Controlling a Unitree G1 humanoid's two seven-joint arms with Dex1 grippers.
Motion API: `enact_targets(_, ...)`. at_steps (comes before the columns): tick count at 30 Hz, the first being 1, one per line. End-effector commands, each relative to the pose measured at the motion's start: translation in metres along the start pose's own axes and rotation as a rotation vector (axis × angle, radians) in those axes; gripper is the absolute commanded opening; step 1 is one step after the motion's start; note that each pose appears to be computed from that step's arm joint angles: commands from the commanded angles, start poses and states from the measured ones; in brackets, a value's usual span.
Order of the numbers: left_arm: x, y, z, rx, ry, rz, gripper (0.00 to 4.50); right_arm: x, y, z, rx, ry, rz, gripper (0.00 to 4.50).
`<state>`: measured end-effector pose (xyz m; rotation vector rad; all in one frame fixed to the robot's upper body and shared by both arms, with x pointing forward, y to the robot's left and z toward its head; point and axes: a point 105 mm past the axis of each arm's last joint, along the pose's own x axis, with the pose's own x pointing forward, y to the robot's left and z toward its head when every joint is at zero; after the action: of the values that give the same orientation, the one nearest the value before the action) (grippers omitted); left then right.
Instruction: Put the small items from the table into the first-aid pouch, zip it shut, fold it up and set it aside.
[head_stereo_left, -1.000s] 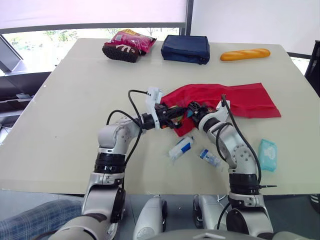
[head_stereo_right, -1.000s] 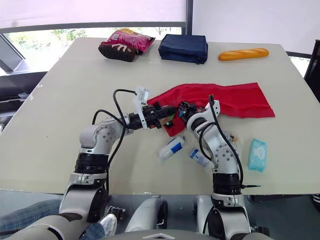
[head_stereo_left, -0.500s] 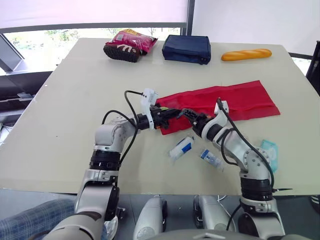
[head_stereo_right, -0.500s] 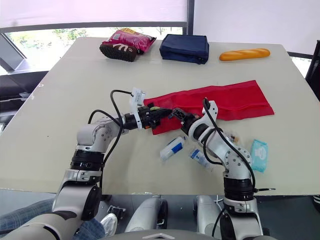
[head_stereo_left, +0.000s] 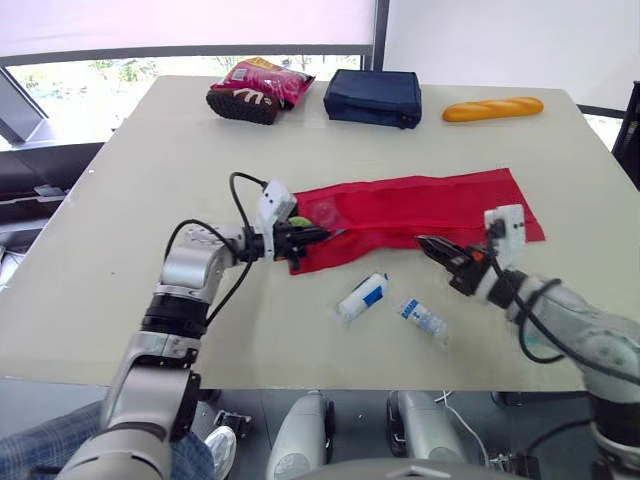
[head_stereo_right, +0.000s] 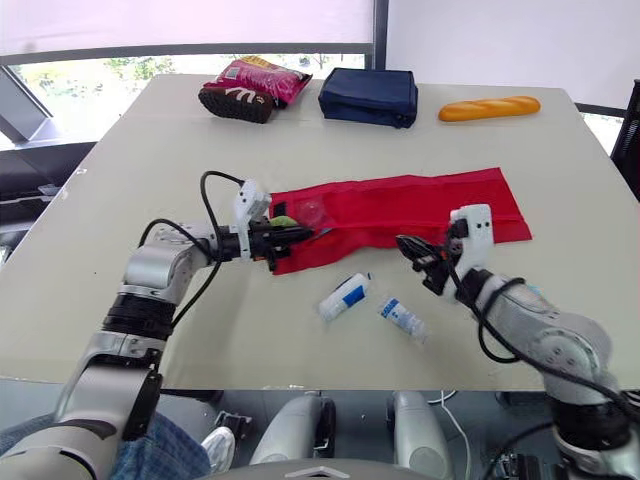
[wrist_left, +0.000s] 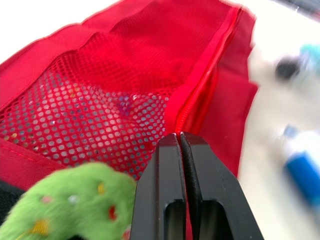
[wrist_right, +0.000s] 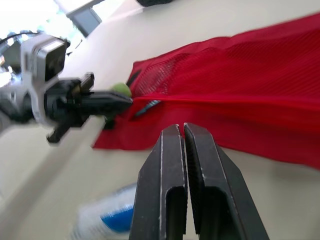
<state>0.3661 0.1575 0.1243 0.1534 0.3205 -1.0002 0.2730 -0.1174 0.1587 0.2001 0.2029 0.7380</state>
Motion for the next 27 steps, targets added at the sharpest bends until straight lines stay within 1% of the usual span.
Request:
enact_targets(1,-0.016,0.013,-0.003,0.118,0.049,0.028,0.00,-0.017,0.013,0.023,-0.218,-0.117,0.089,0.06)
enact_targets(3,-0.027,0.023,-0.009,0.145,0.082,0.048,0.00,-0.031,0.012,0.022,-0.351,-0.119,0.090,0.06)
enact_targets(5,-0.035,0.033,-0.012,0.179,0.114,0.073,0.00,-0.041,0.010,0.022,-0.414,-0.120,0.098,0.06)
enact_targets(10,-0.043,0.046,-0.010,0.197,0.120,0.093,0.00,-0.058,0.009,0.024,-0.433,-0.137,0.126,0.06)
enact_targets(12,-0.044,0.047,-0.008,0.204,0.115,0.090,0.00,-0.065,0.010,0.022,-0.447,-0.114,0.158,0.06)
enact_targets(13,-0.044,0.048,-0.007,0.207,0.113,0.090,0.00,-0.069,0.010,0.019,-0.458,-0.095,0.168,0.44)
enact_targets(14,-0.045,0.049,-0.006,0.212,0.108,0.091,0.00,-0.072,0.010,0.017,-0.459,-0.080,0.180,0.56)
enact_targets(15,-0.045,0.049,-0.004,0.212,0.100,0.088,0.31,-0.075,0.011,0.016,-0.452,-0.075,0.193,0.85)
enact_targets(17,-0.045,0.050,0.002,0.206,0.076,0.079,0.90,-0.078,0.010,0.017,-0.444,-0.080,0.189,1.73)
enact_targets(19,-0.046,0.048,0.008,0.194,0.051,0.054,1.83,-0.080,0.010,0.018,-0.442,-0.077,0.189,2.75)
enact_targets(20,-0.048,0.046,0.010,0.207,0.052,0.034,2.05,-0.081,0.009,0.019,-0.443,-0.077,0.186,3.03)
enact_targets(21,-0.050,0.043,0.012,0.218,0.052,0.006,2.75,-0.081,0.009,0.019,-0.442,-0.079,0.181,3.73)
enact_targets(22,-0.053,0.038,0.015,0.231,0.059,-0.042,2.81,-0.082,0.009,0.019,-0.441,-0.080,0.180,3.80)
enact_targets(24,-0.055,0.030,0.020,0.237,0.068,-0.120,3.41,-0.083,0.011,0.020,-0.434,-0.085,0.177,4.47)
enact_targets(26,-0.049,0.026,0.030,0.260,0.054,-0.151,4.35,-0.084,0.013,0.022,-0.430,-0.098,0.169,4.50)
enact_targets(27,-0.043,0.024,0.034,0.278,0.044,-0.156,4.47,-0.084,0.013,0.024,-0.429,-0.107,0.161,4.50)
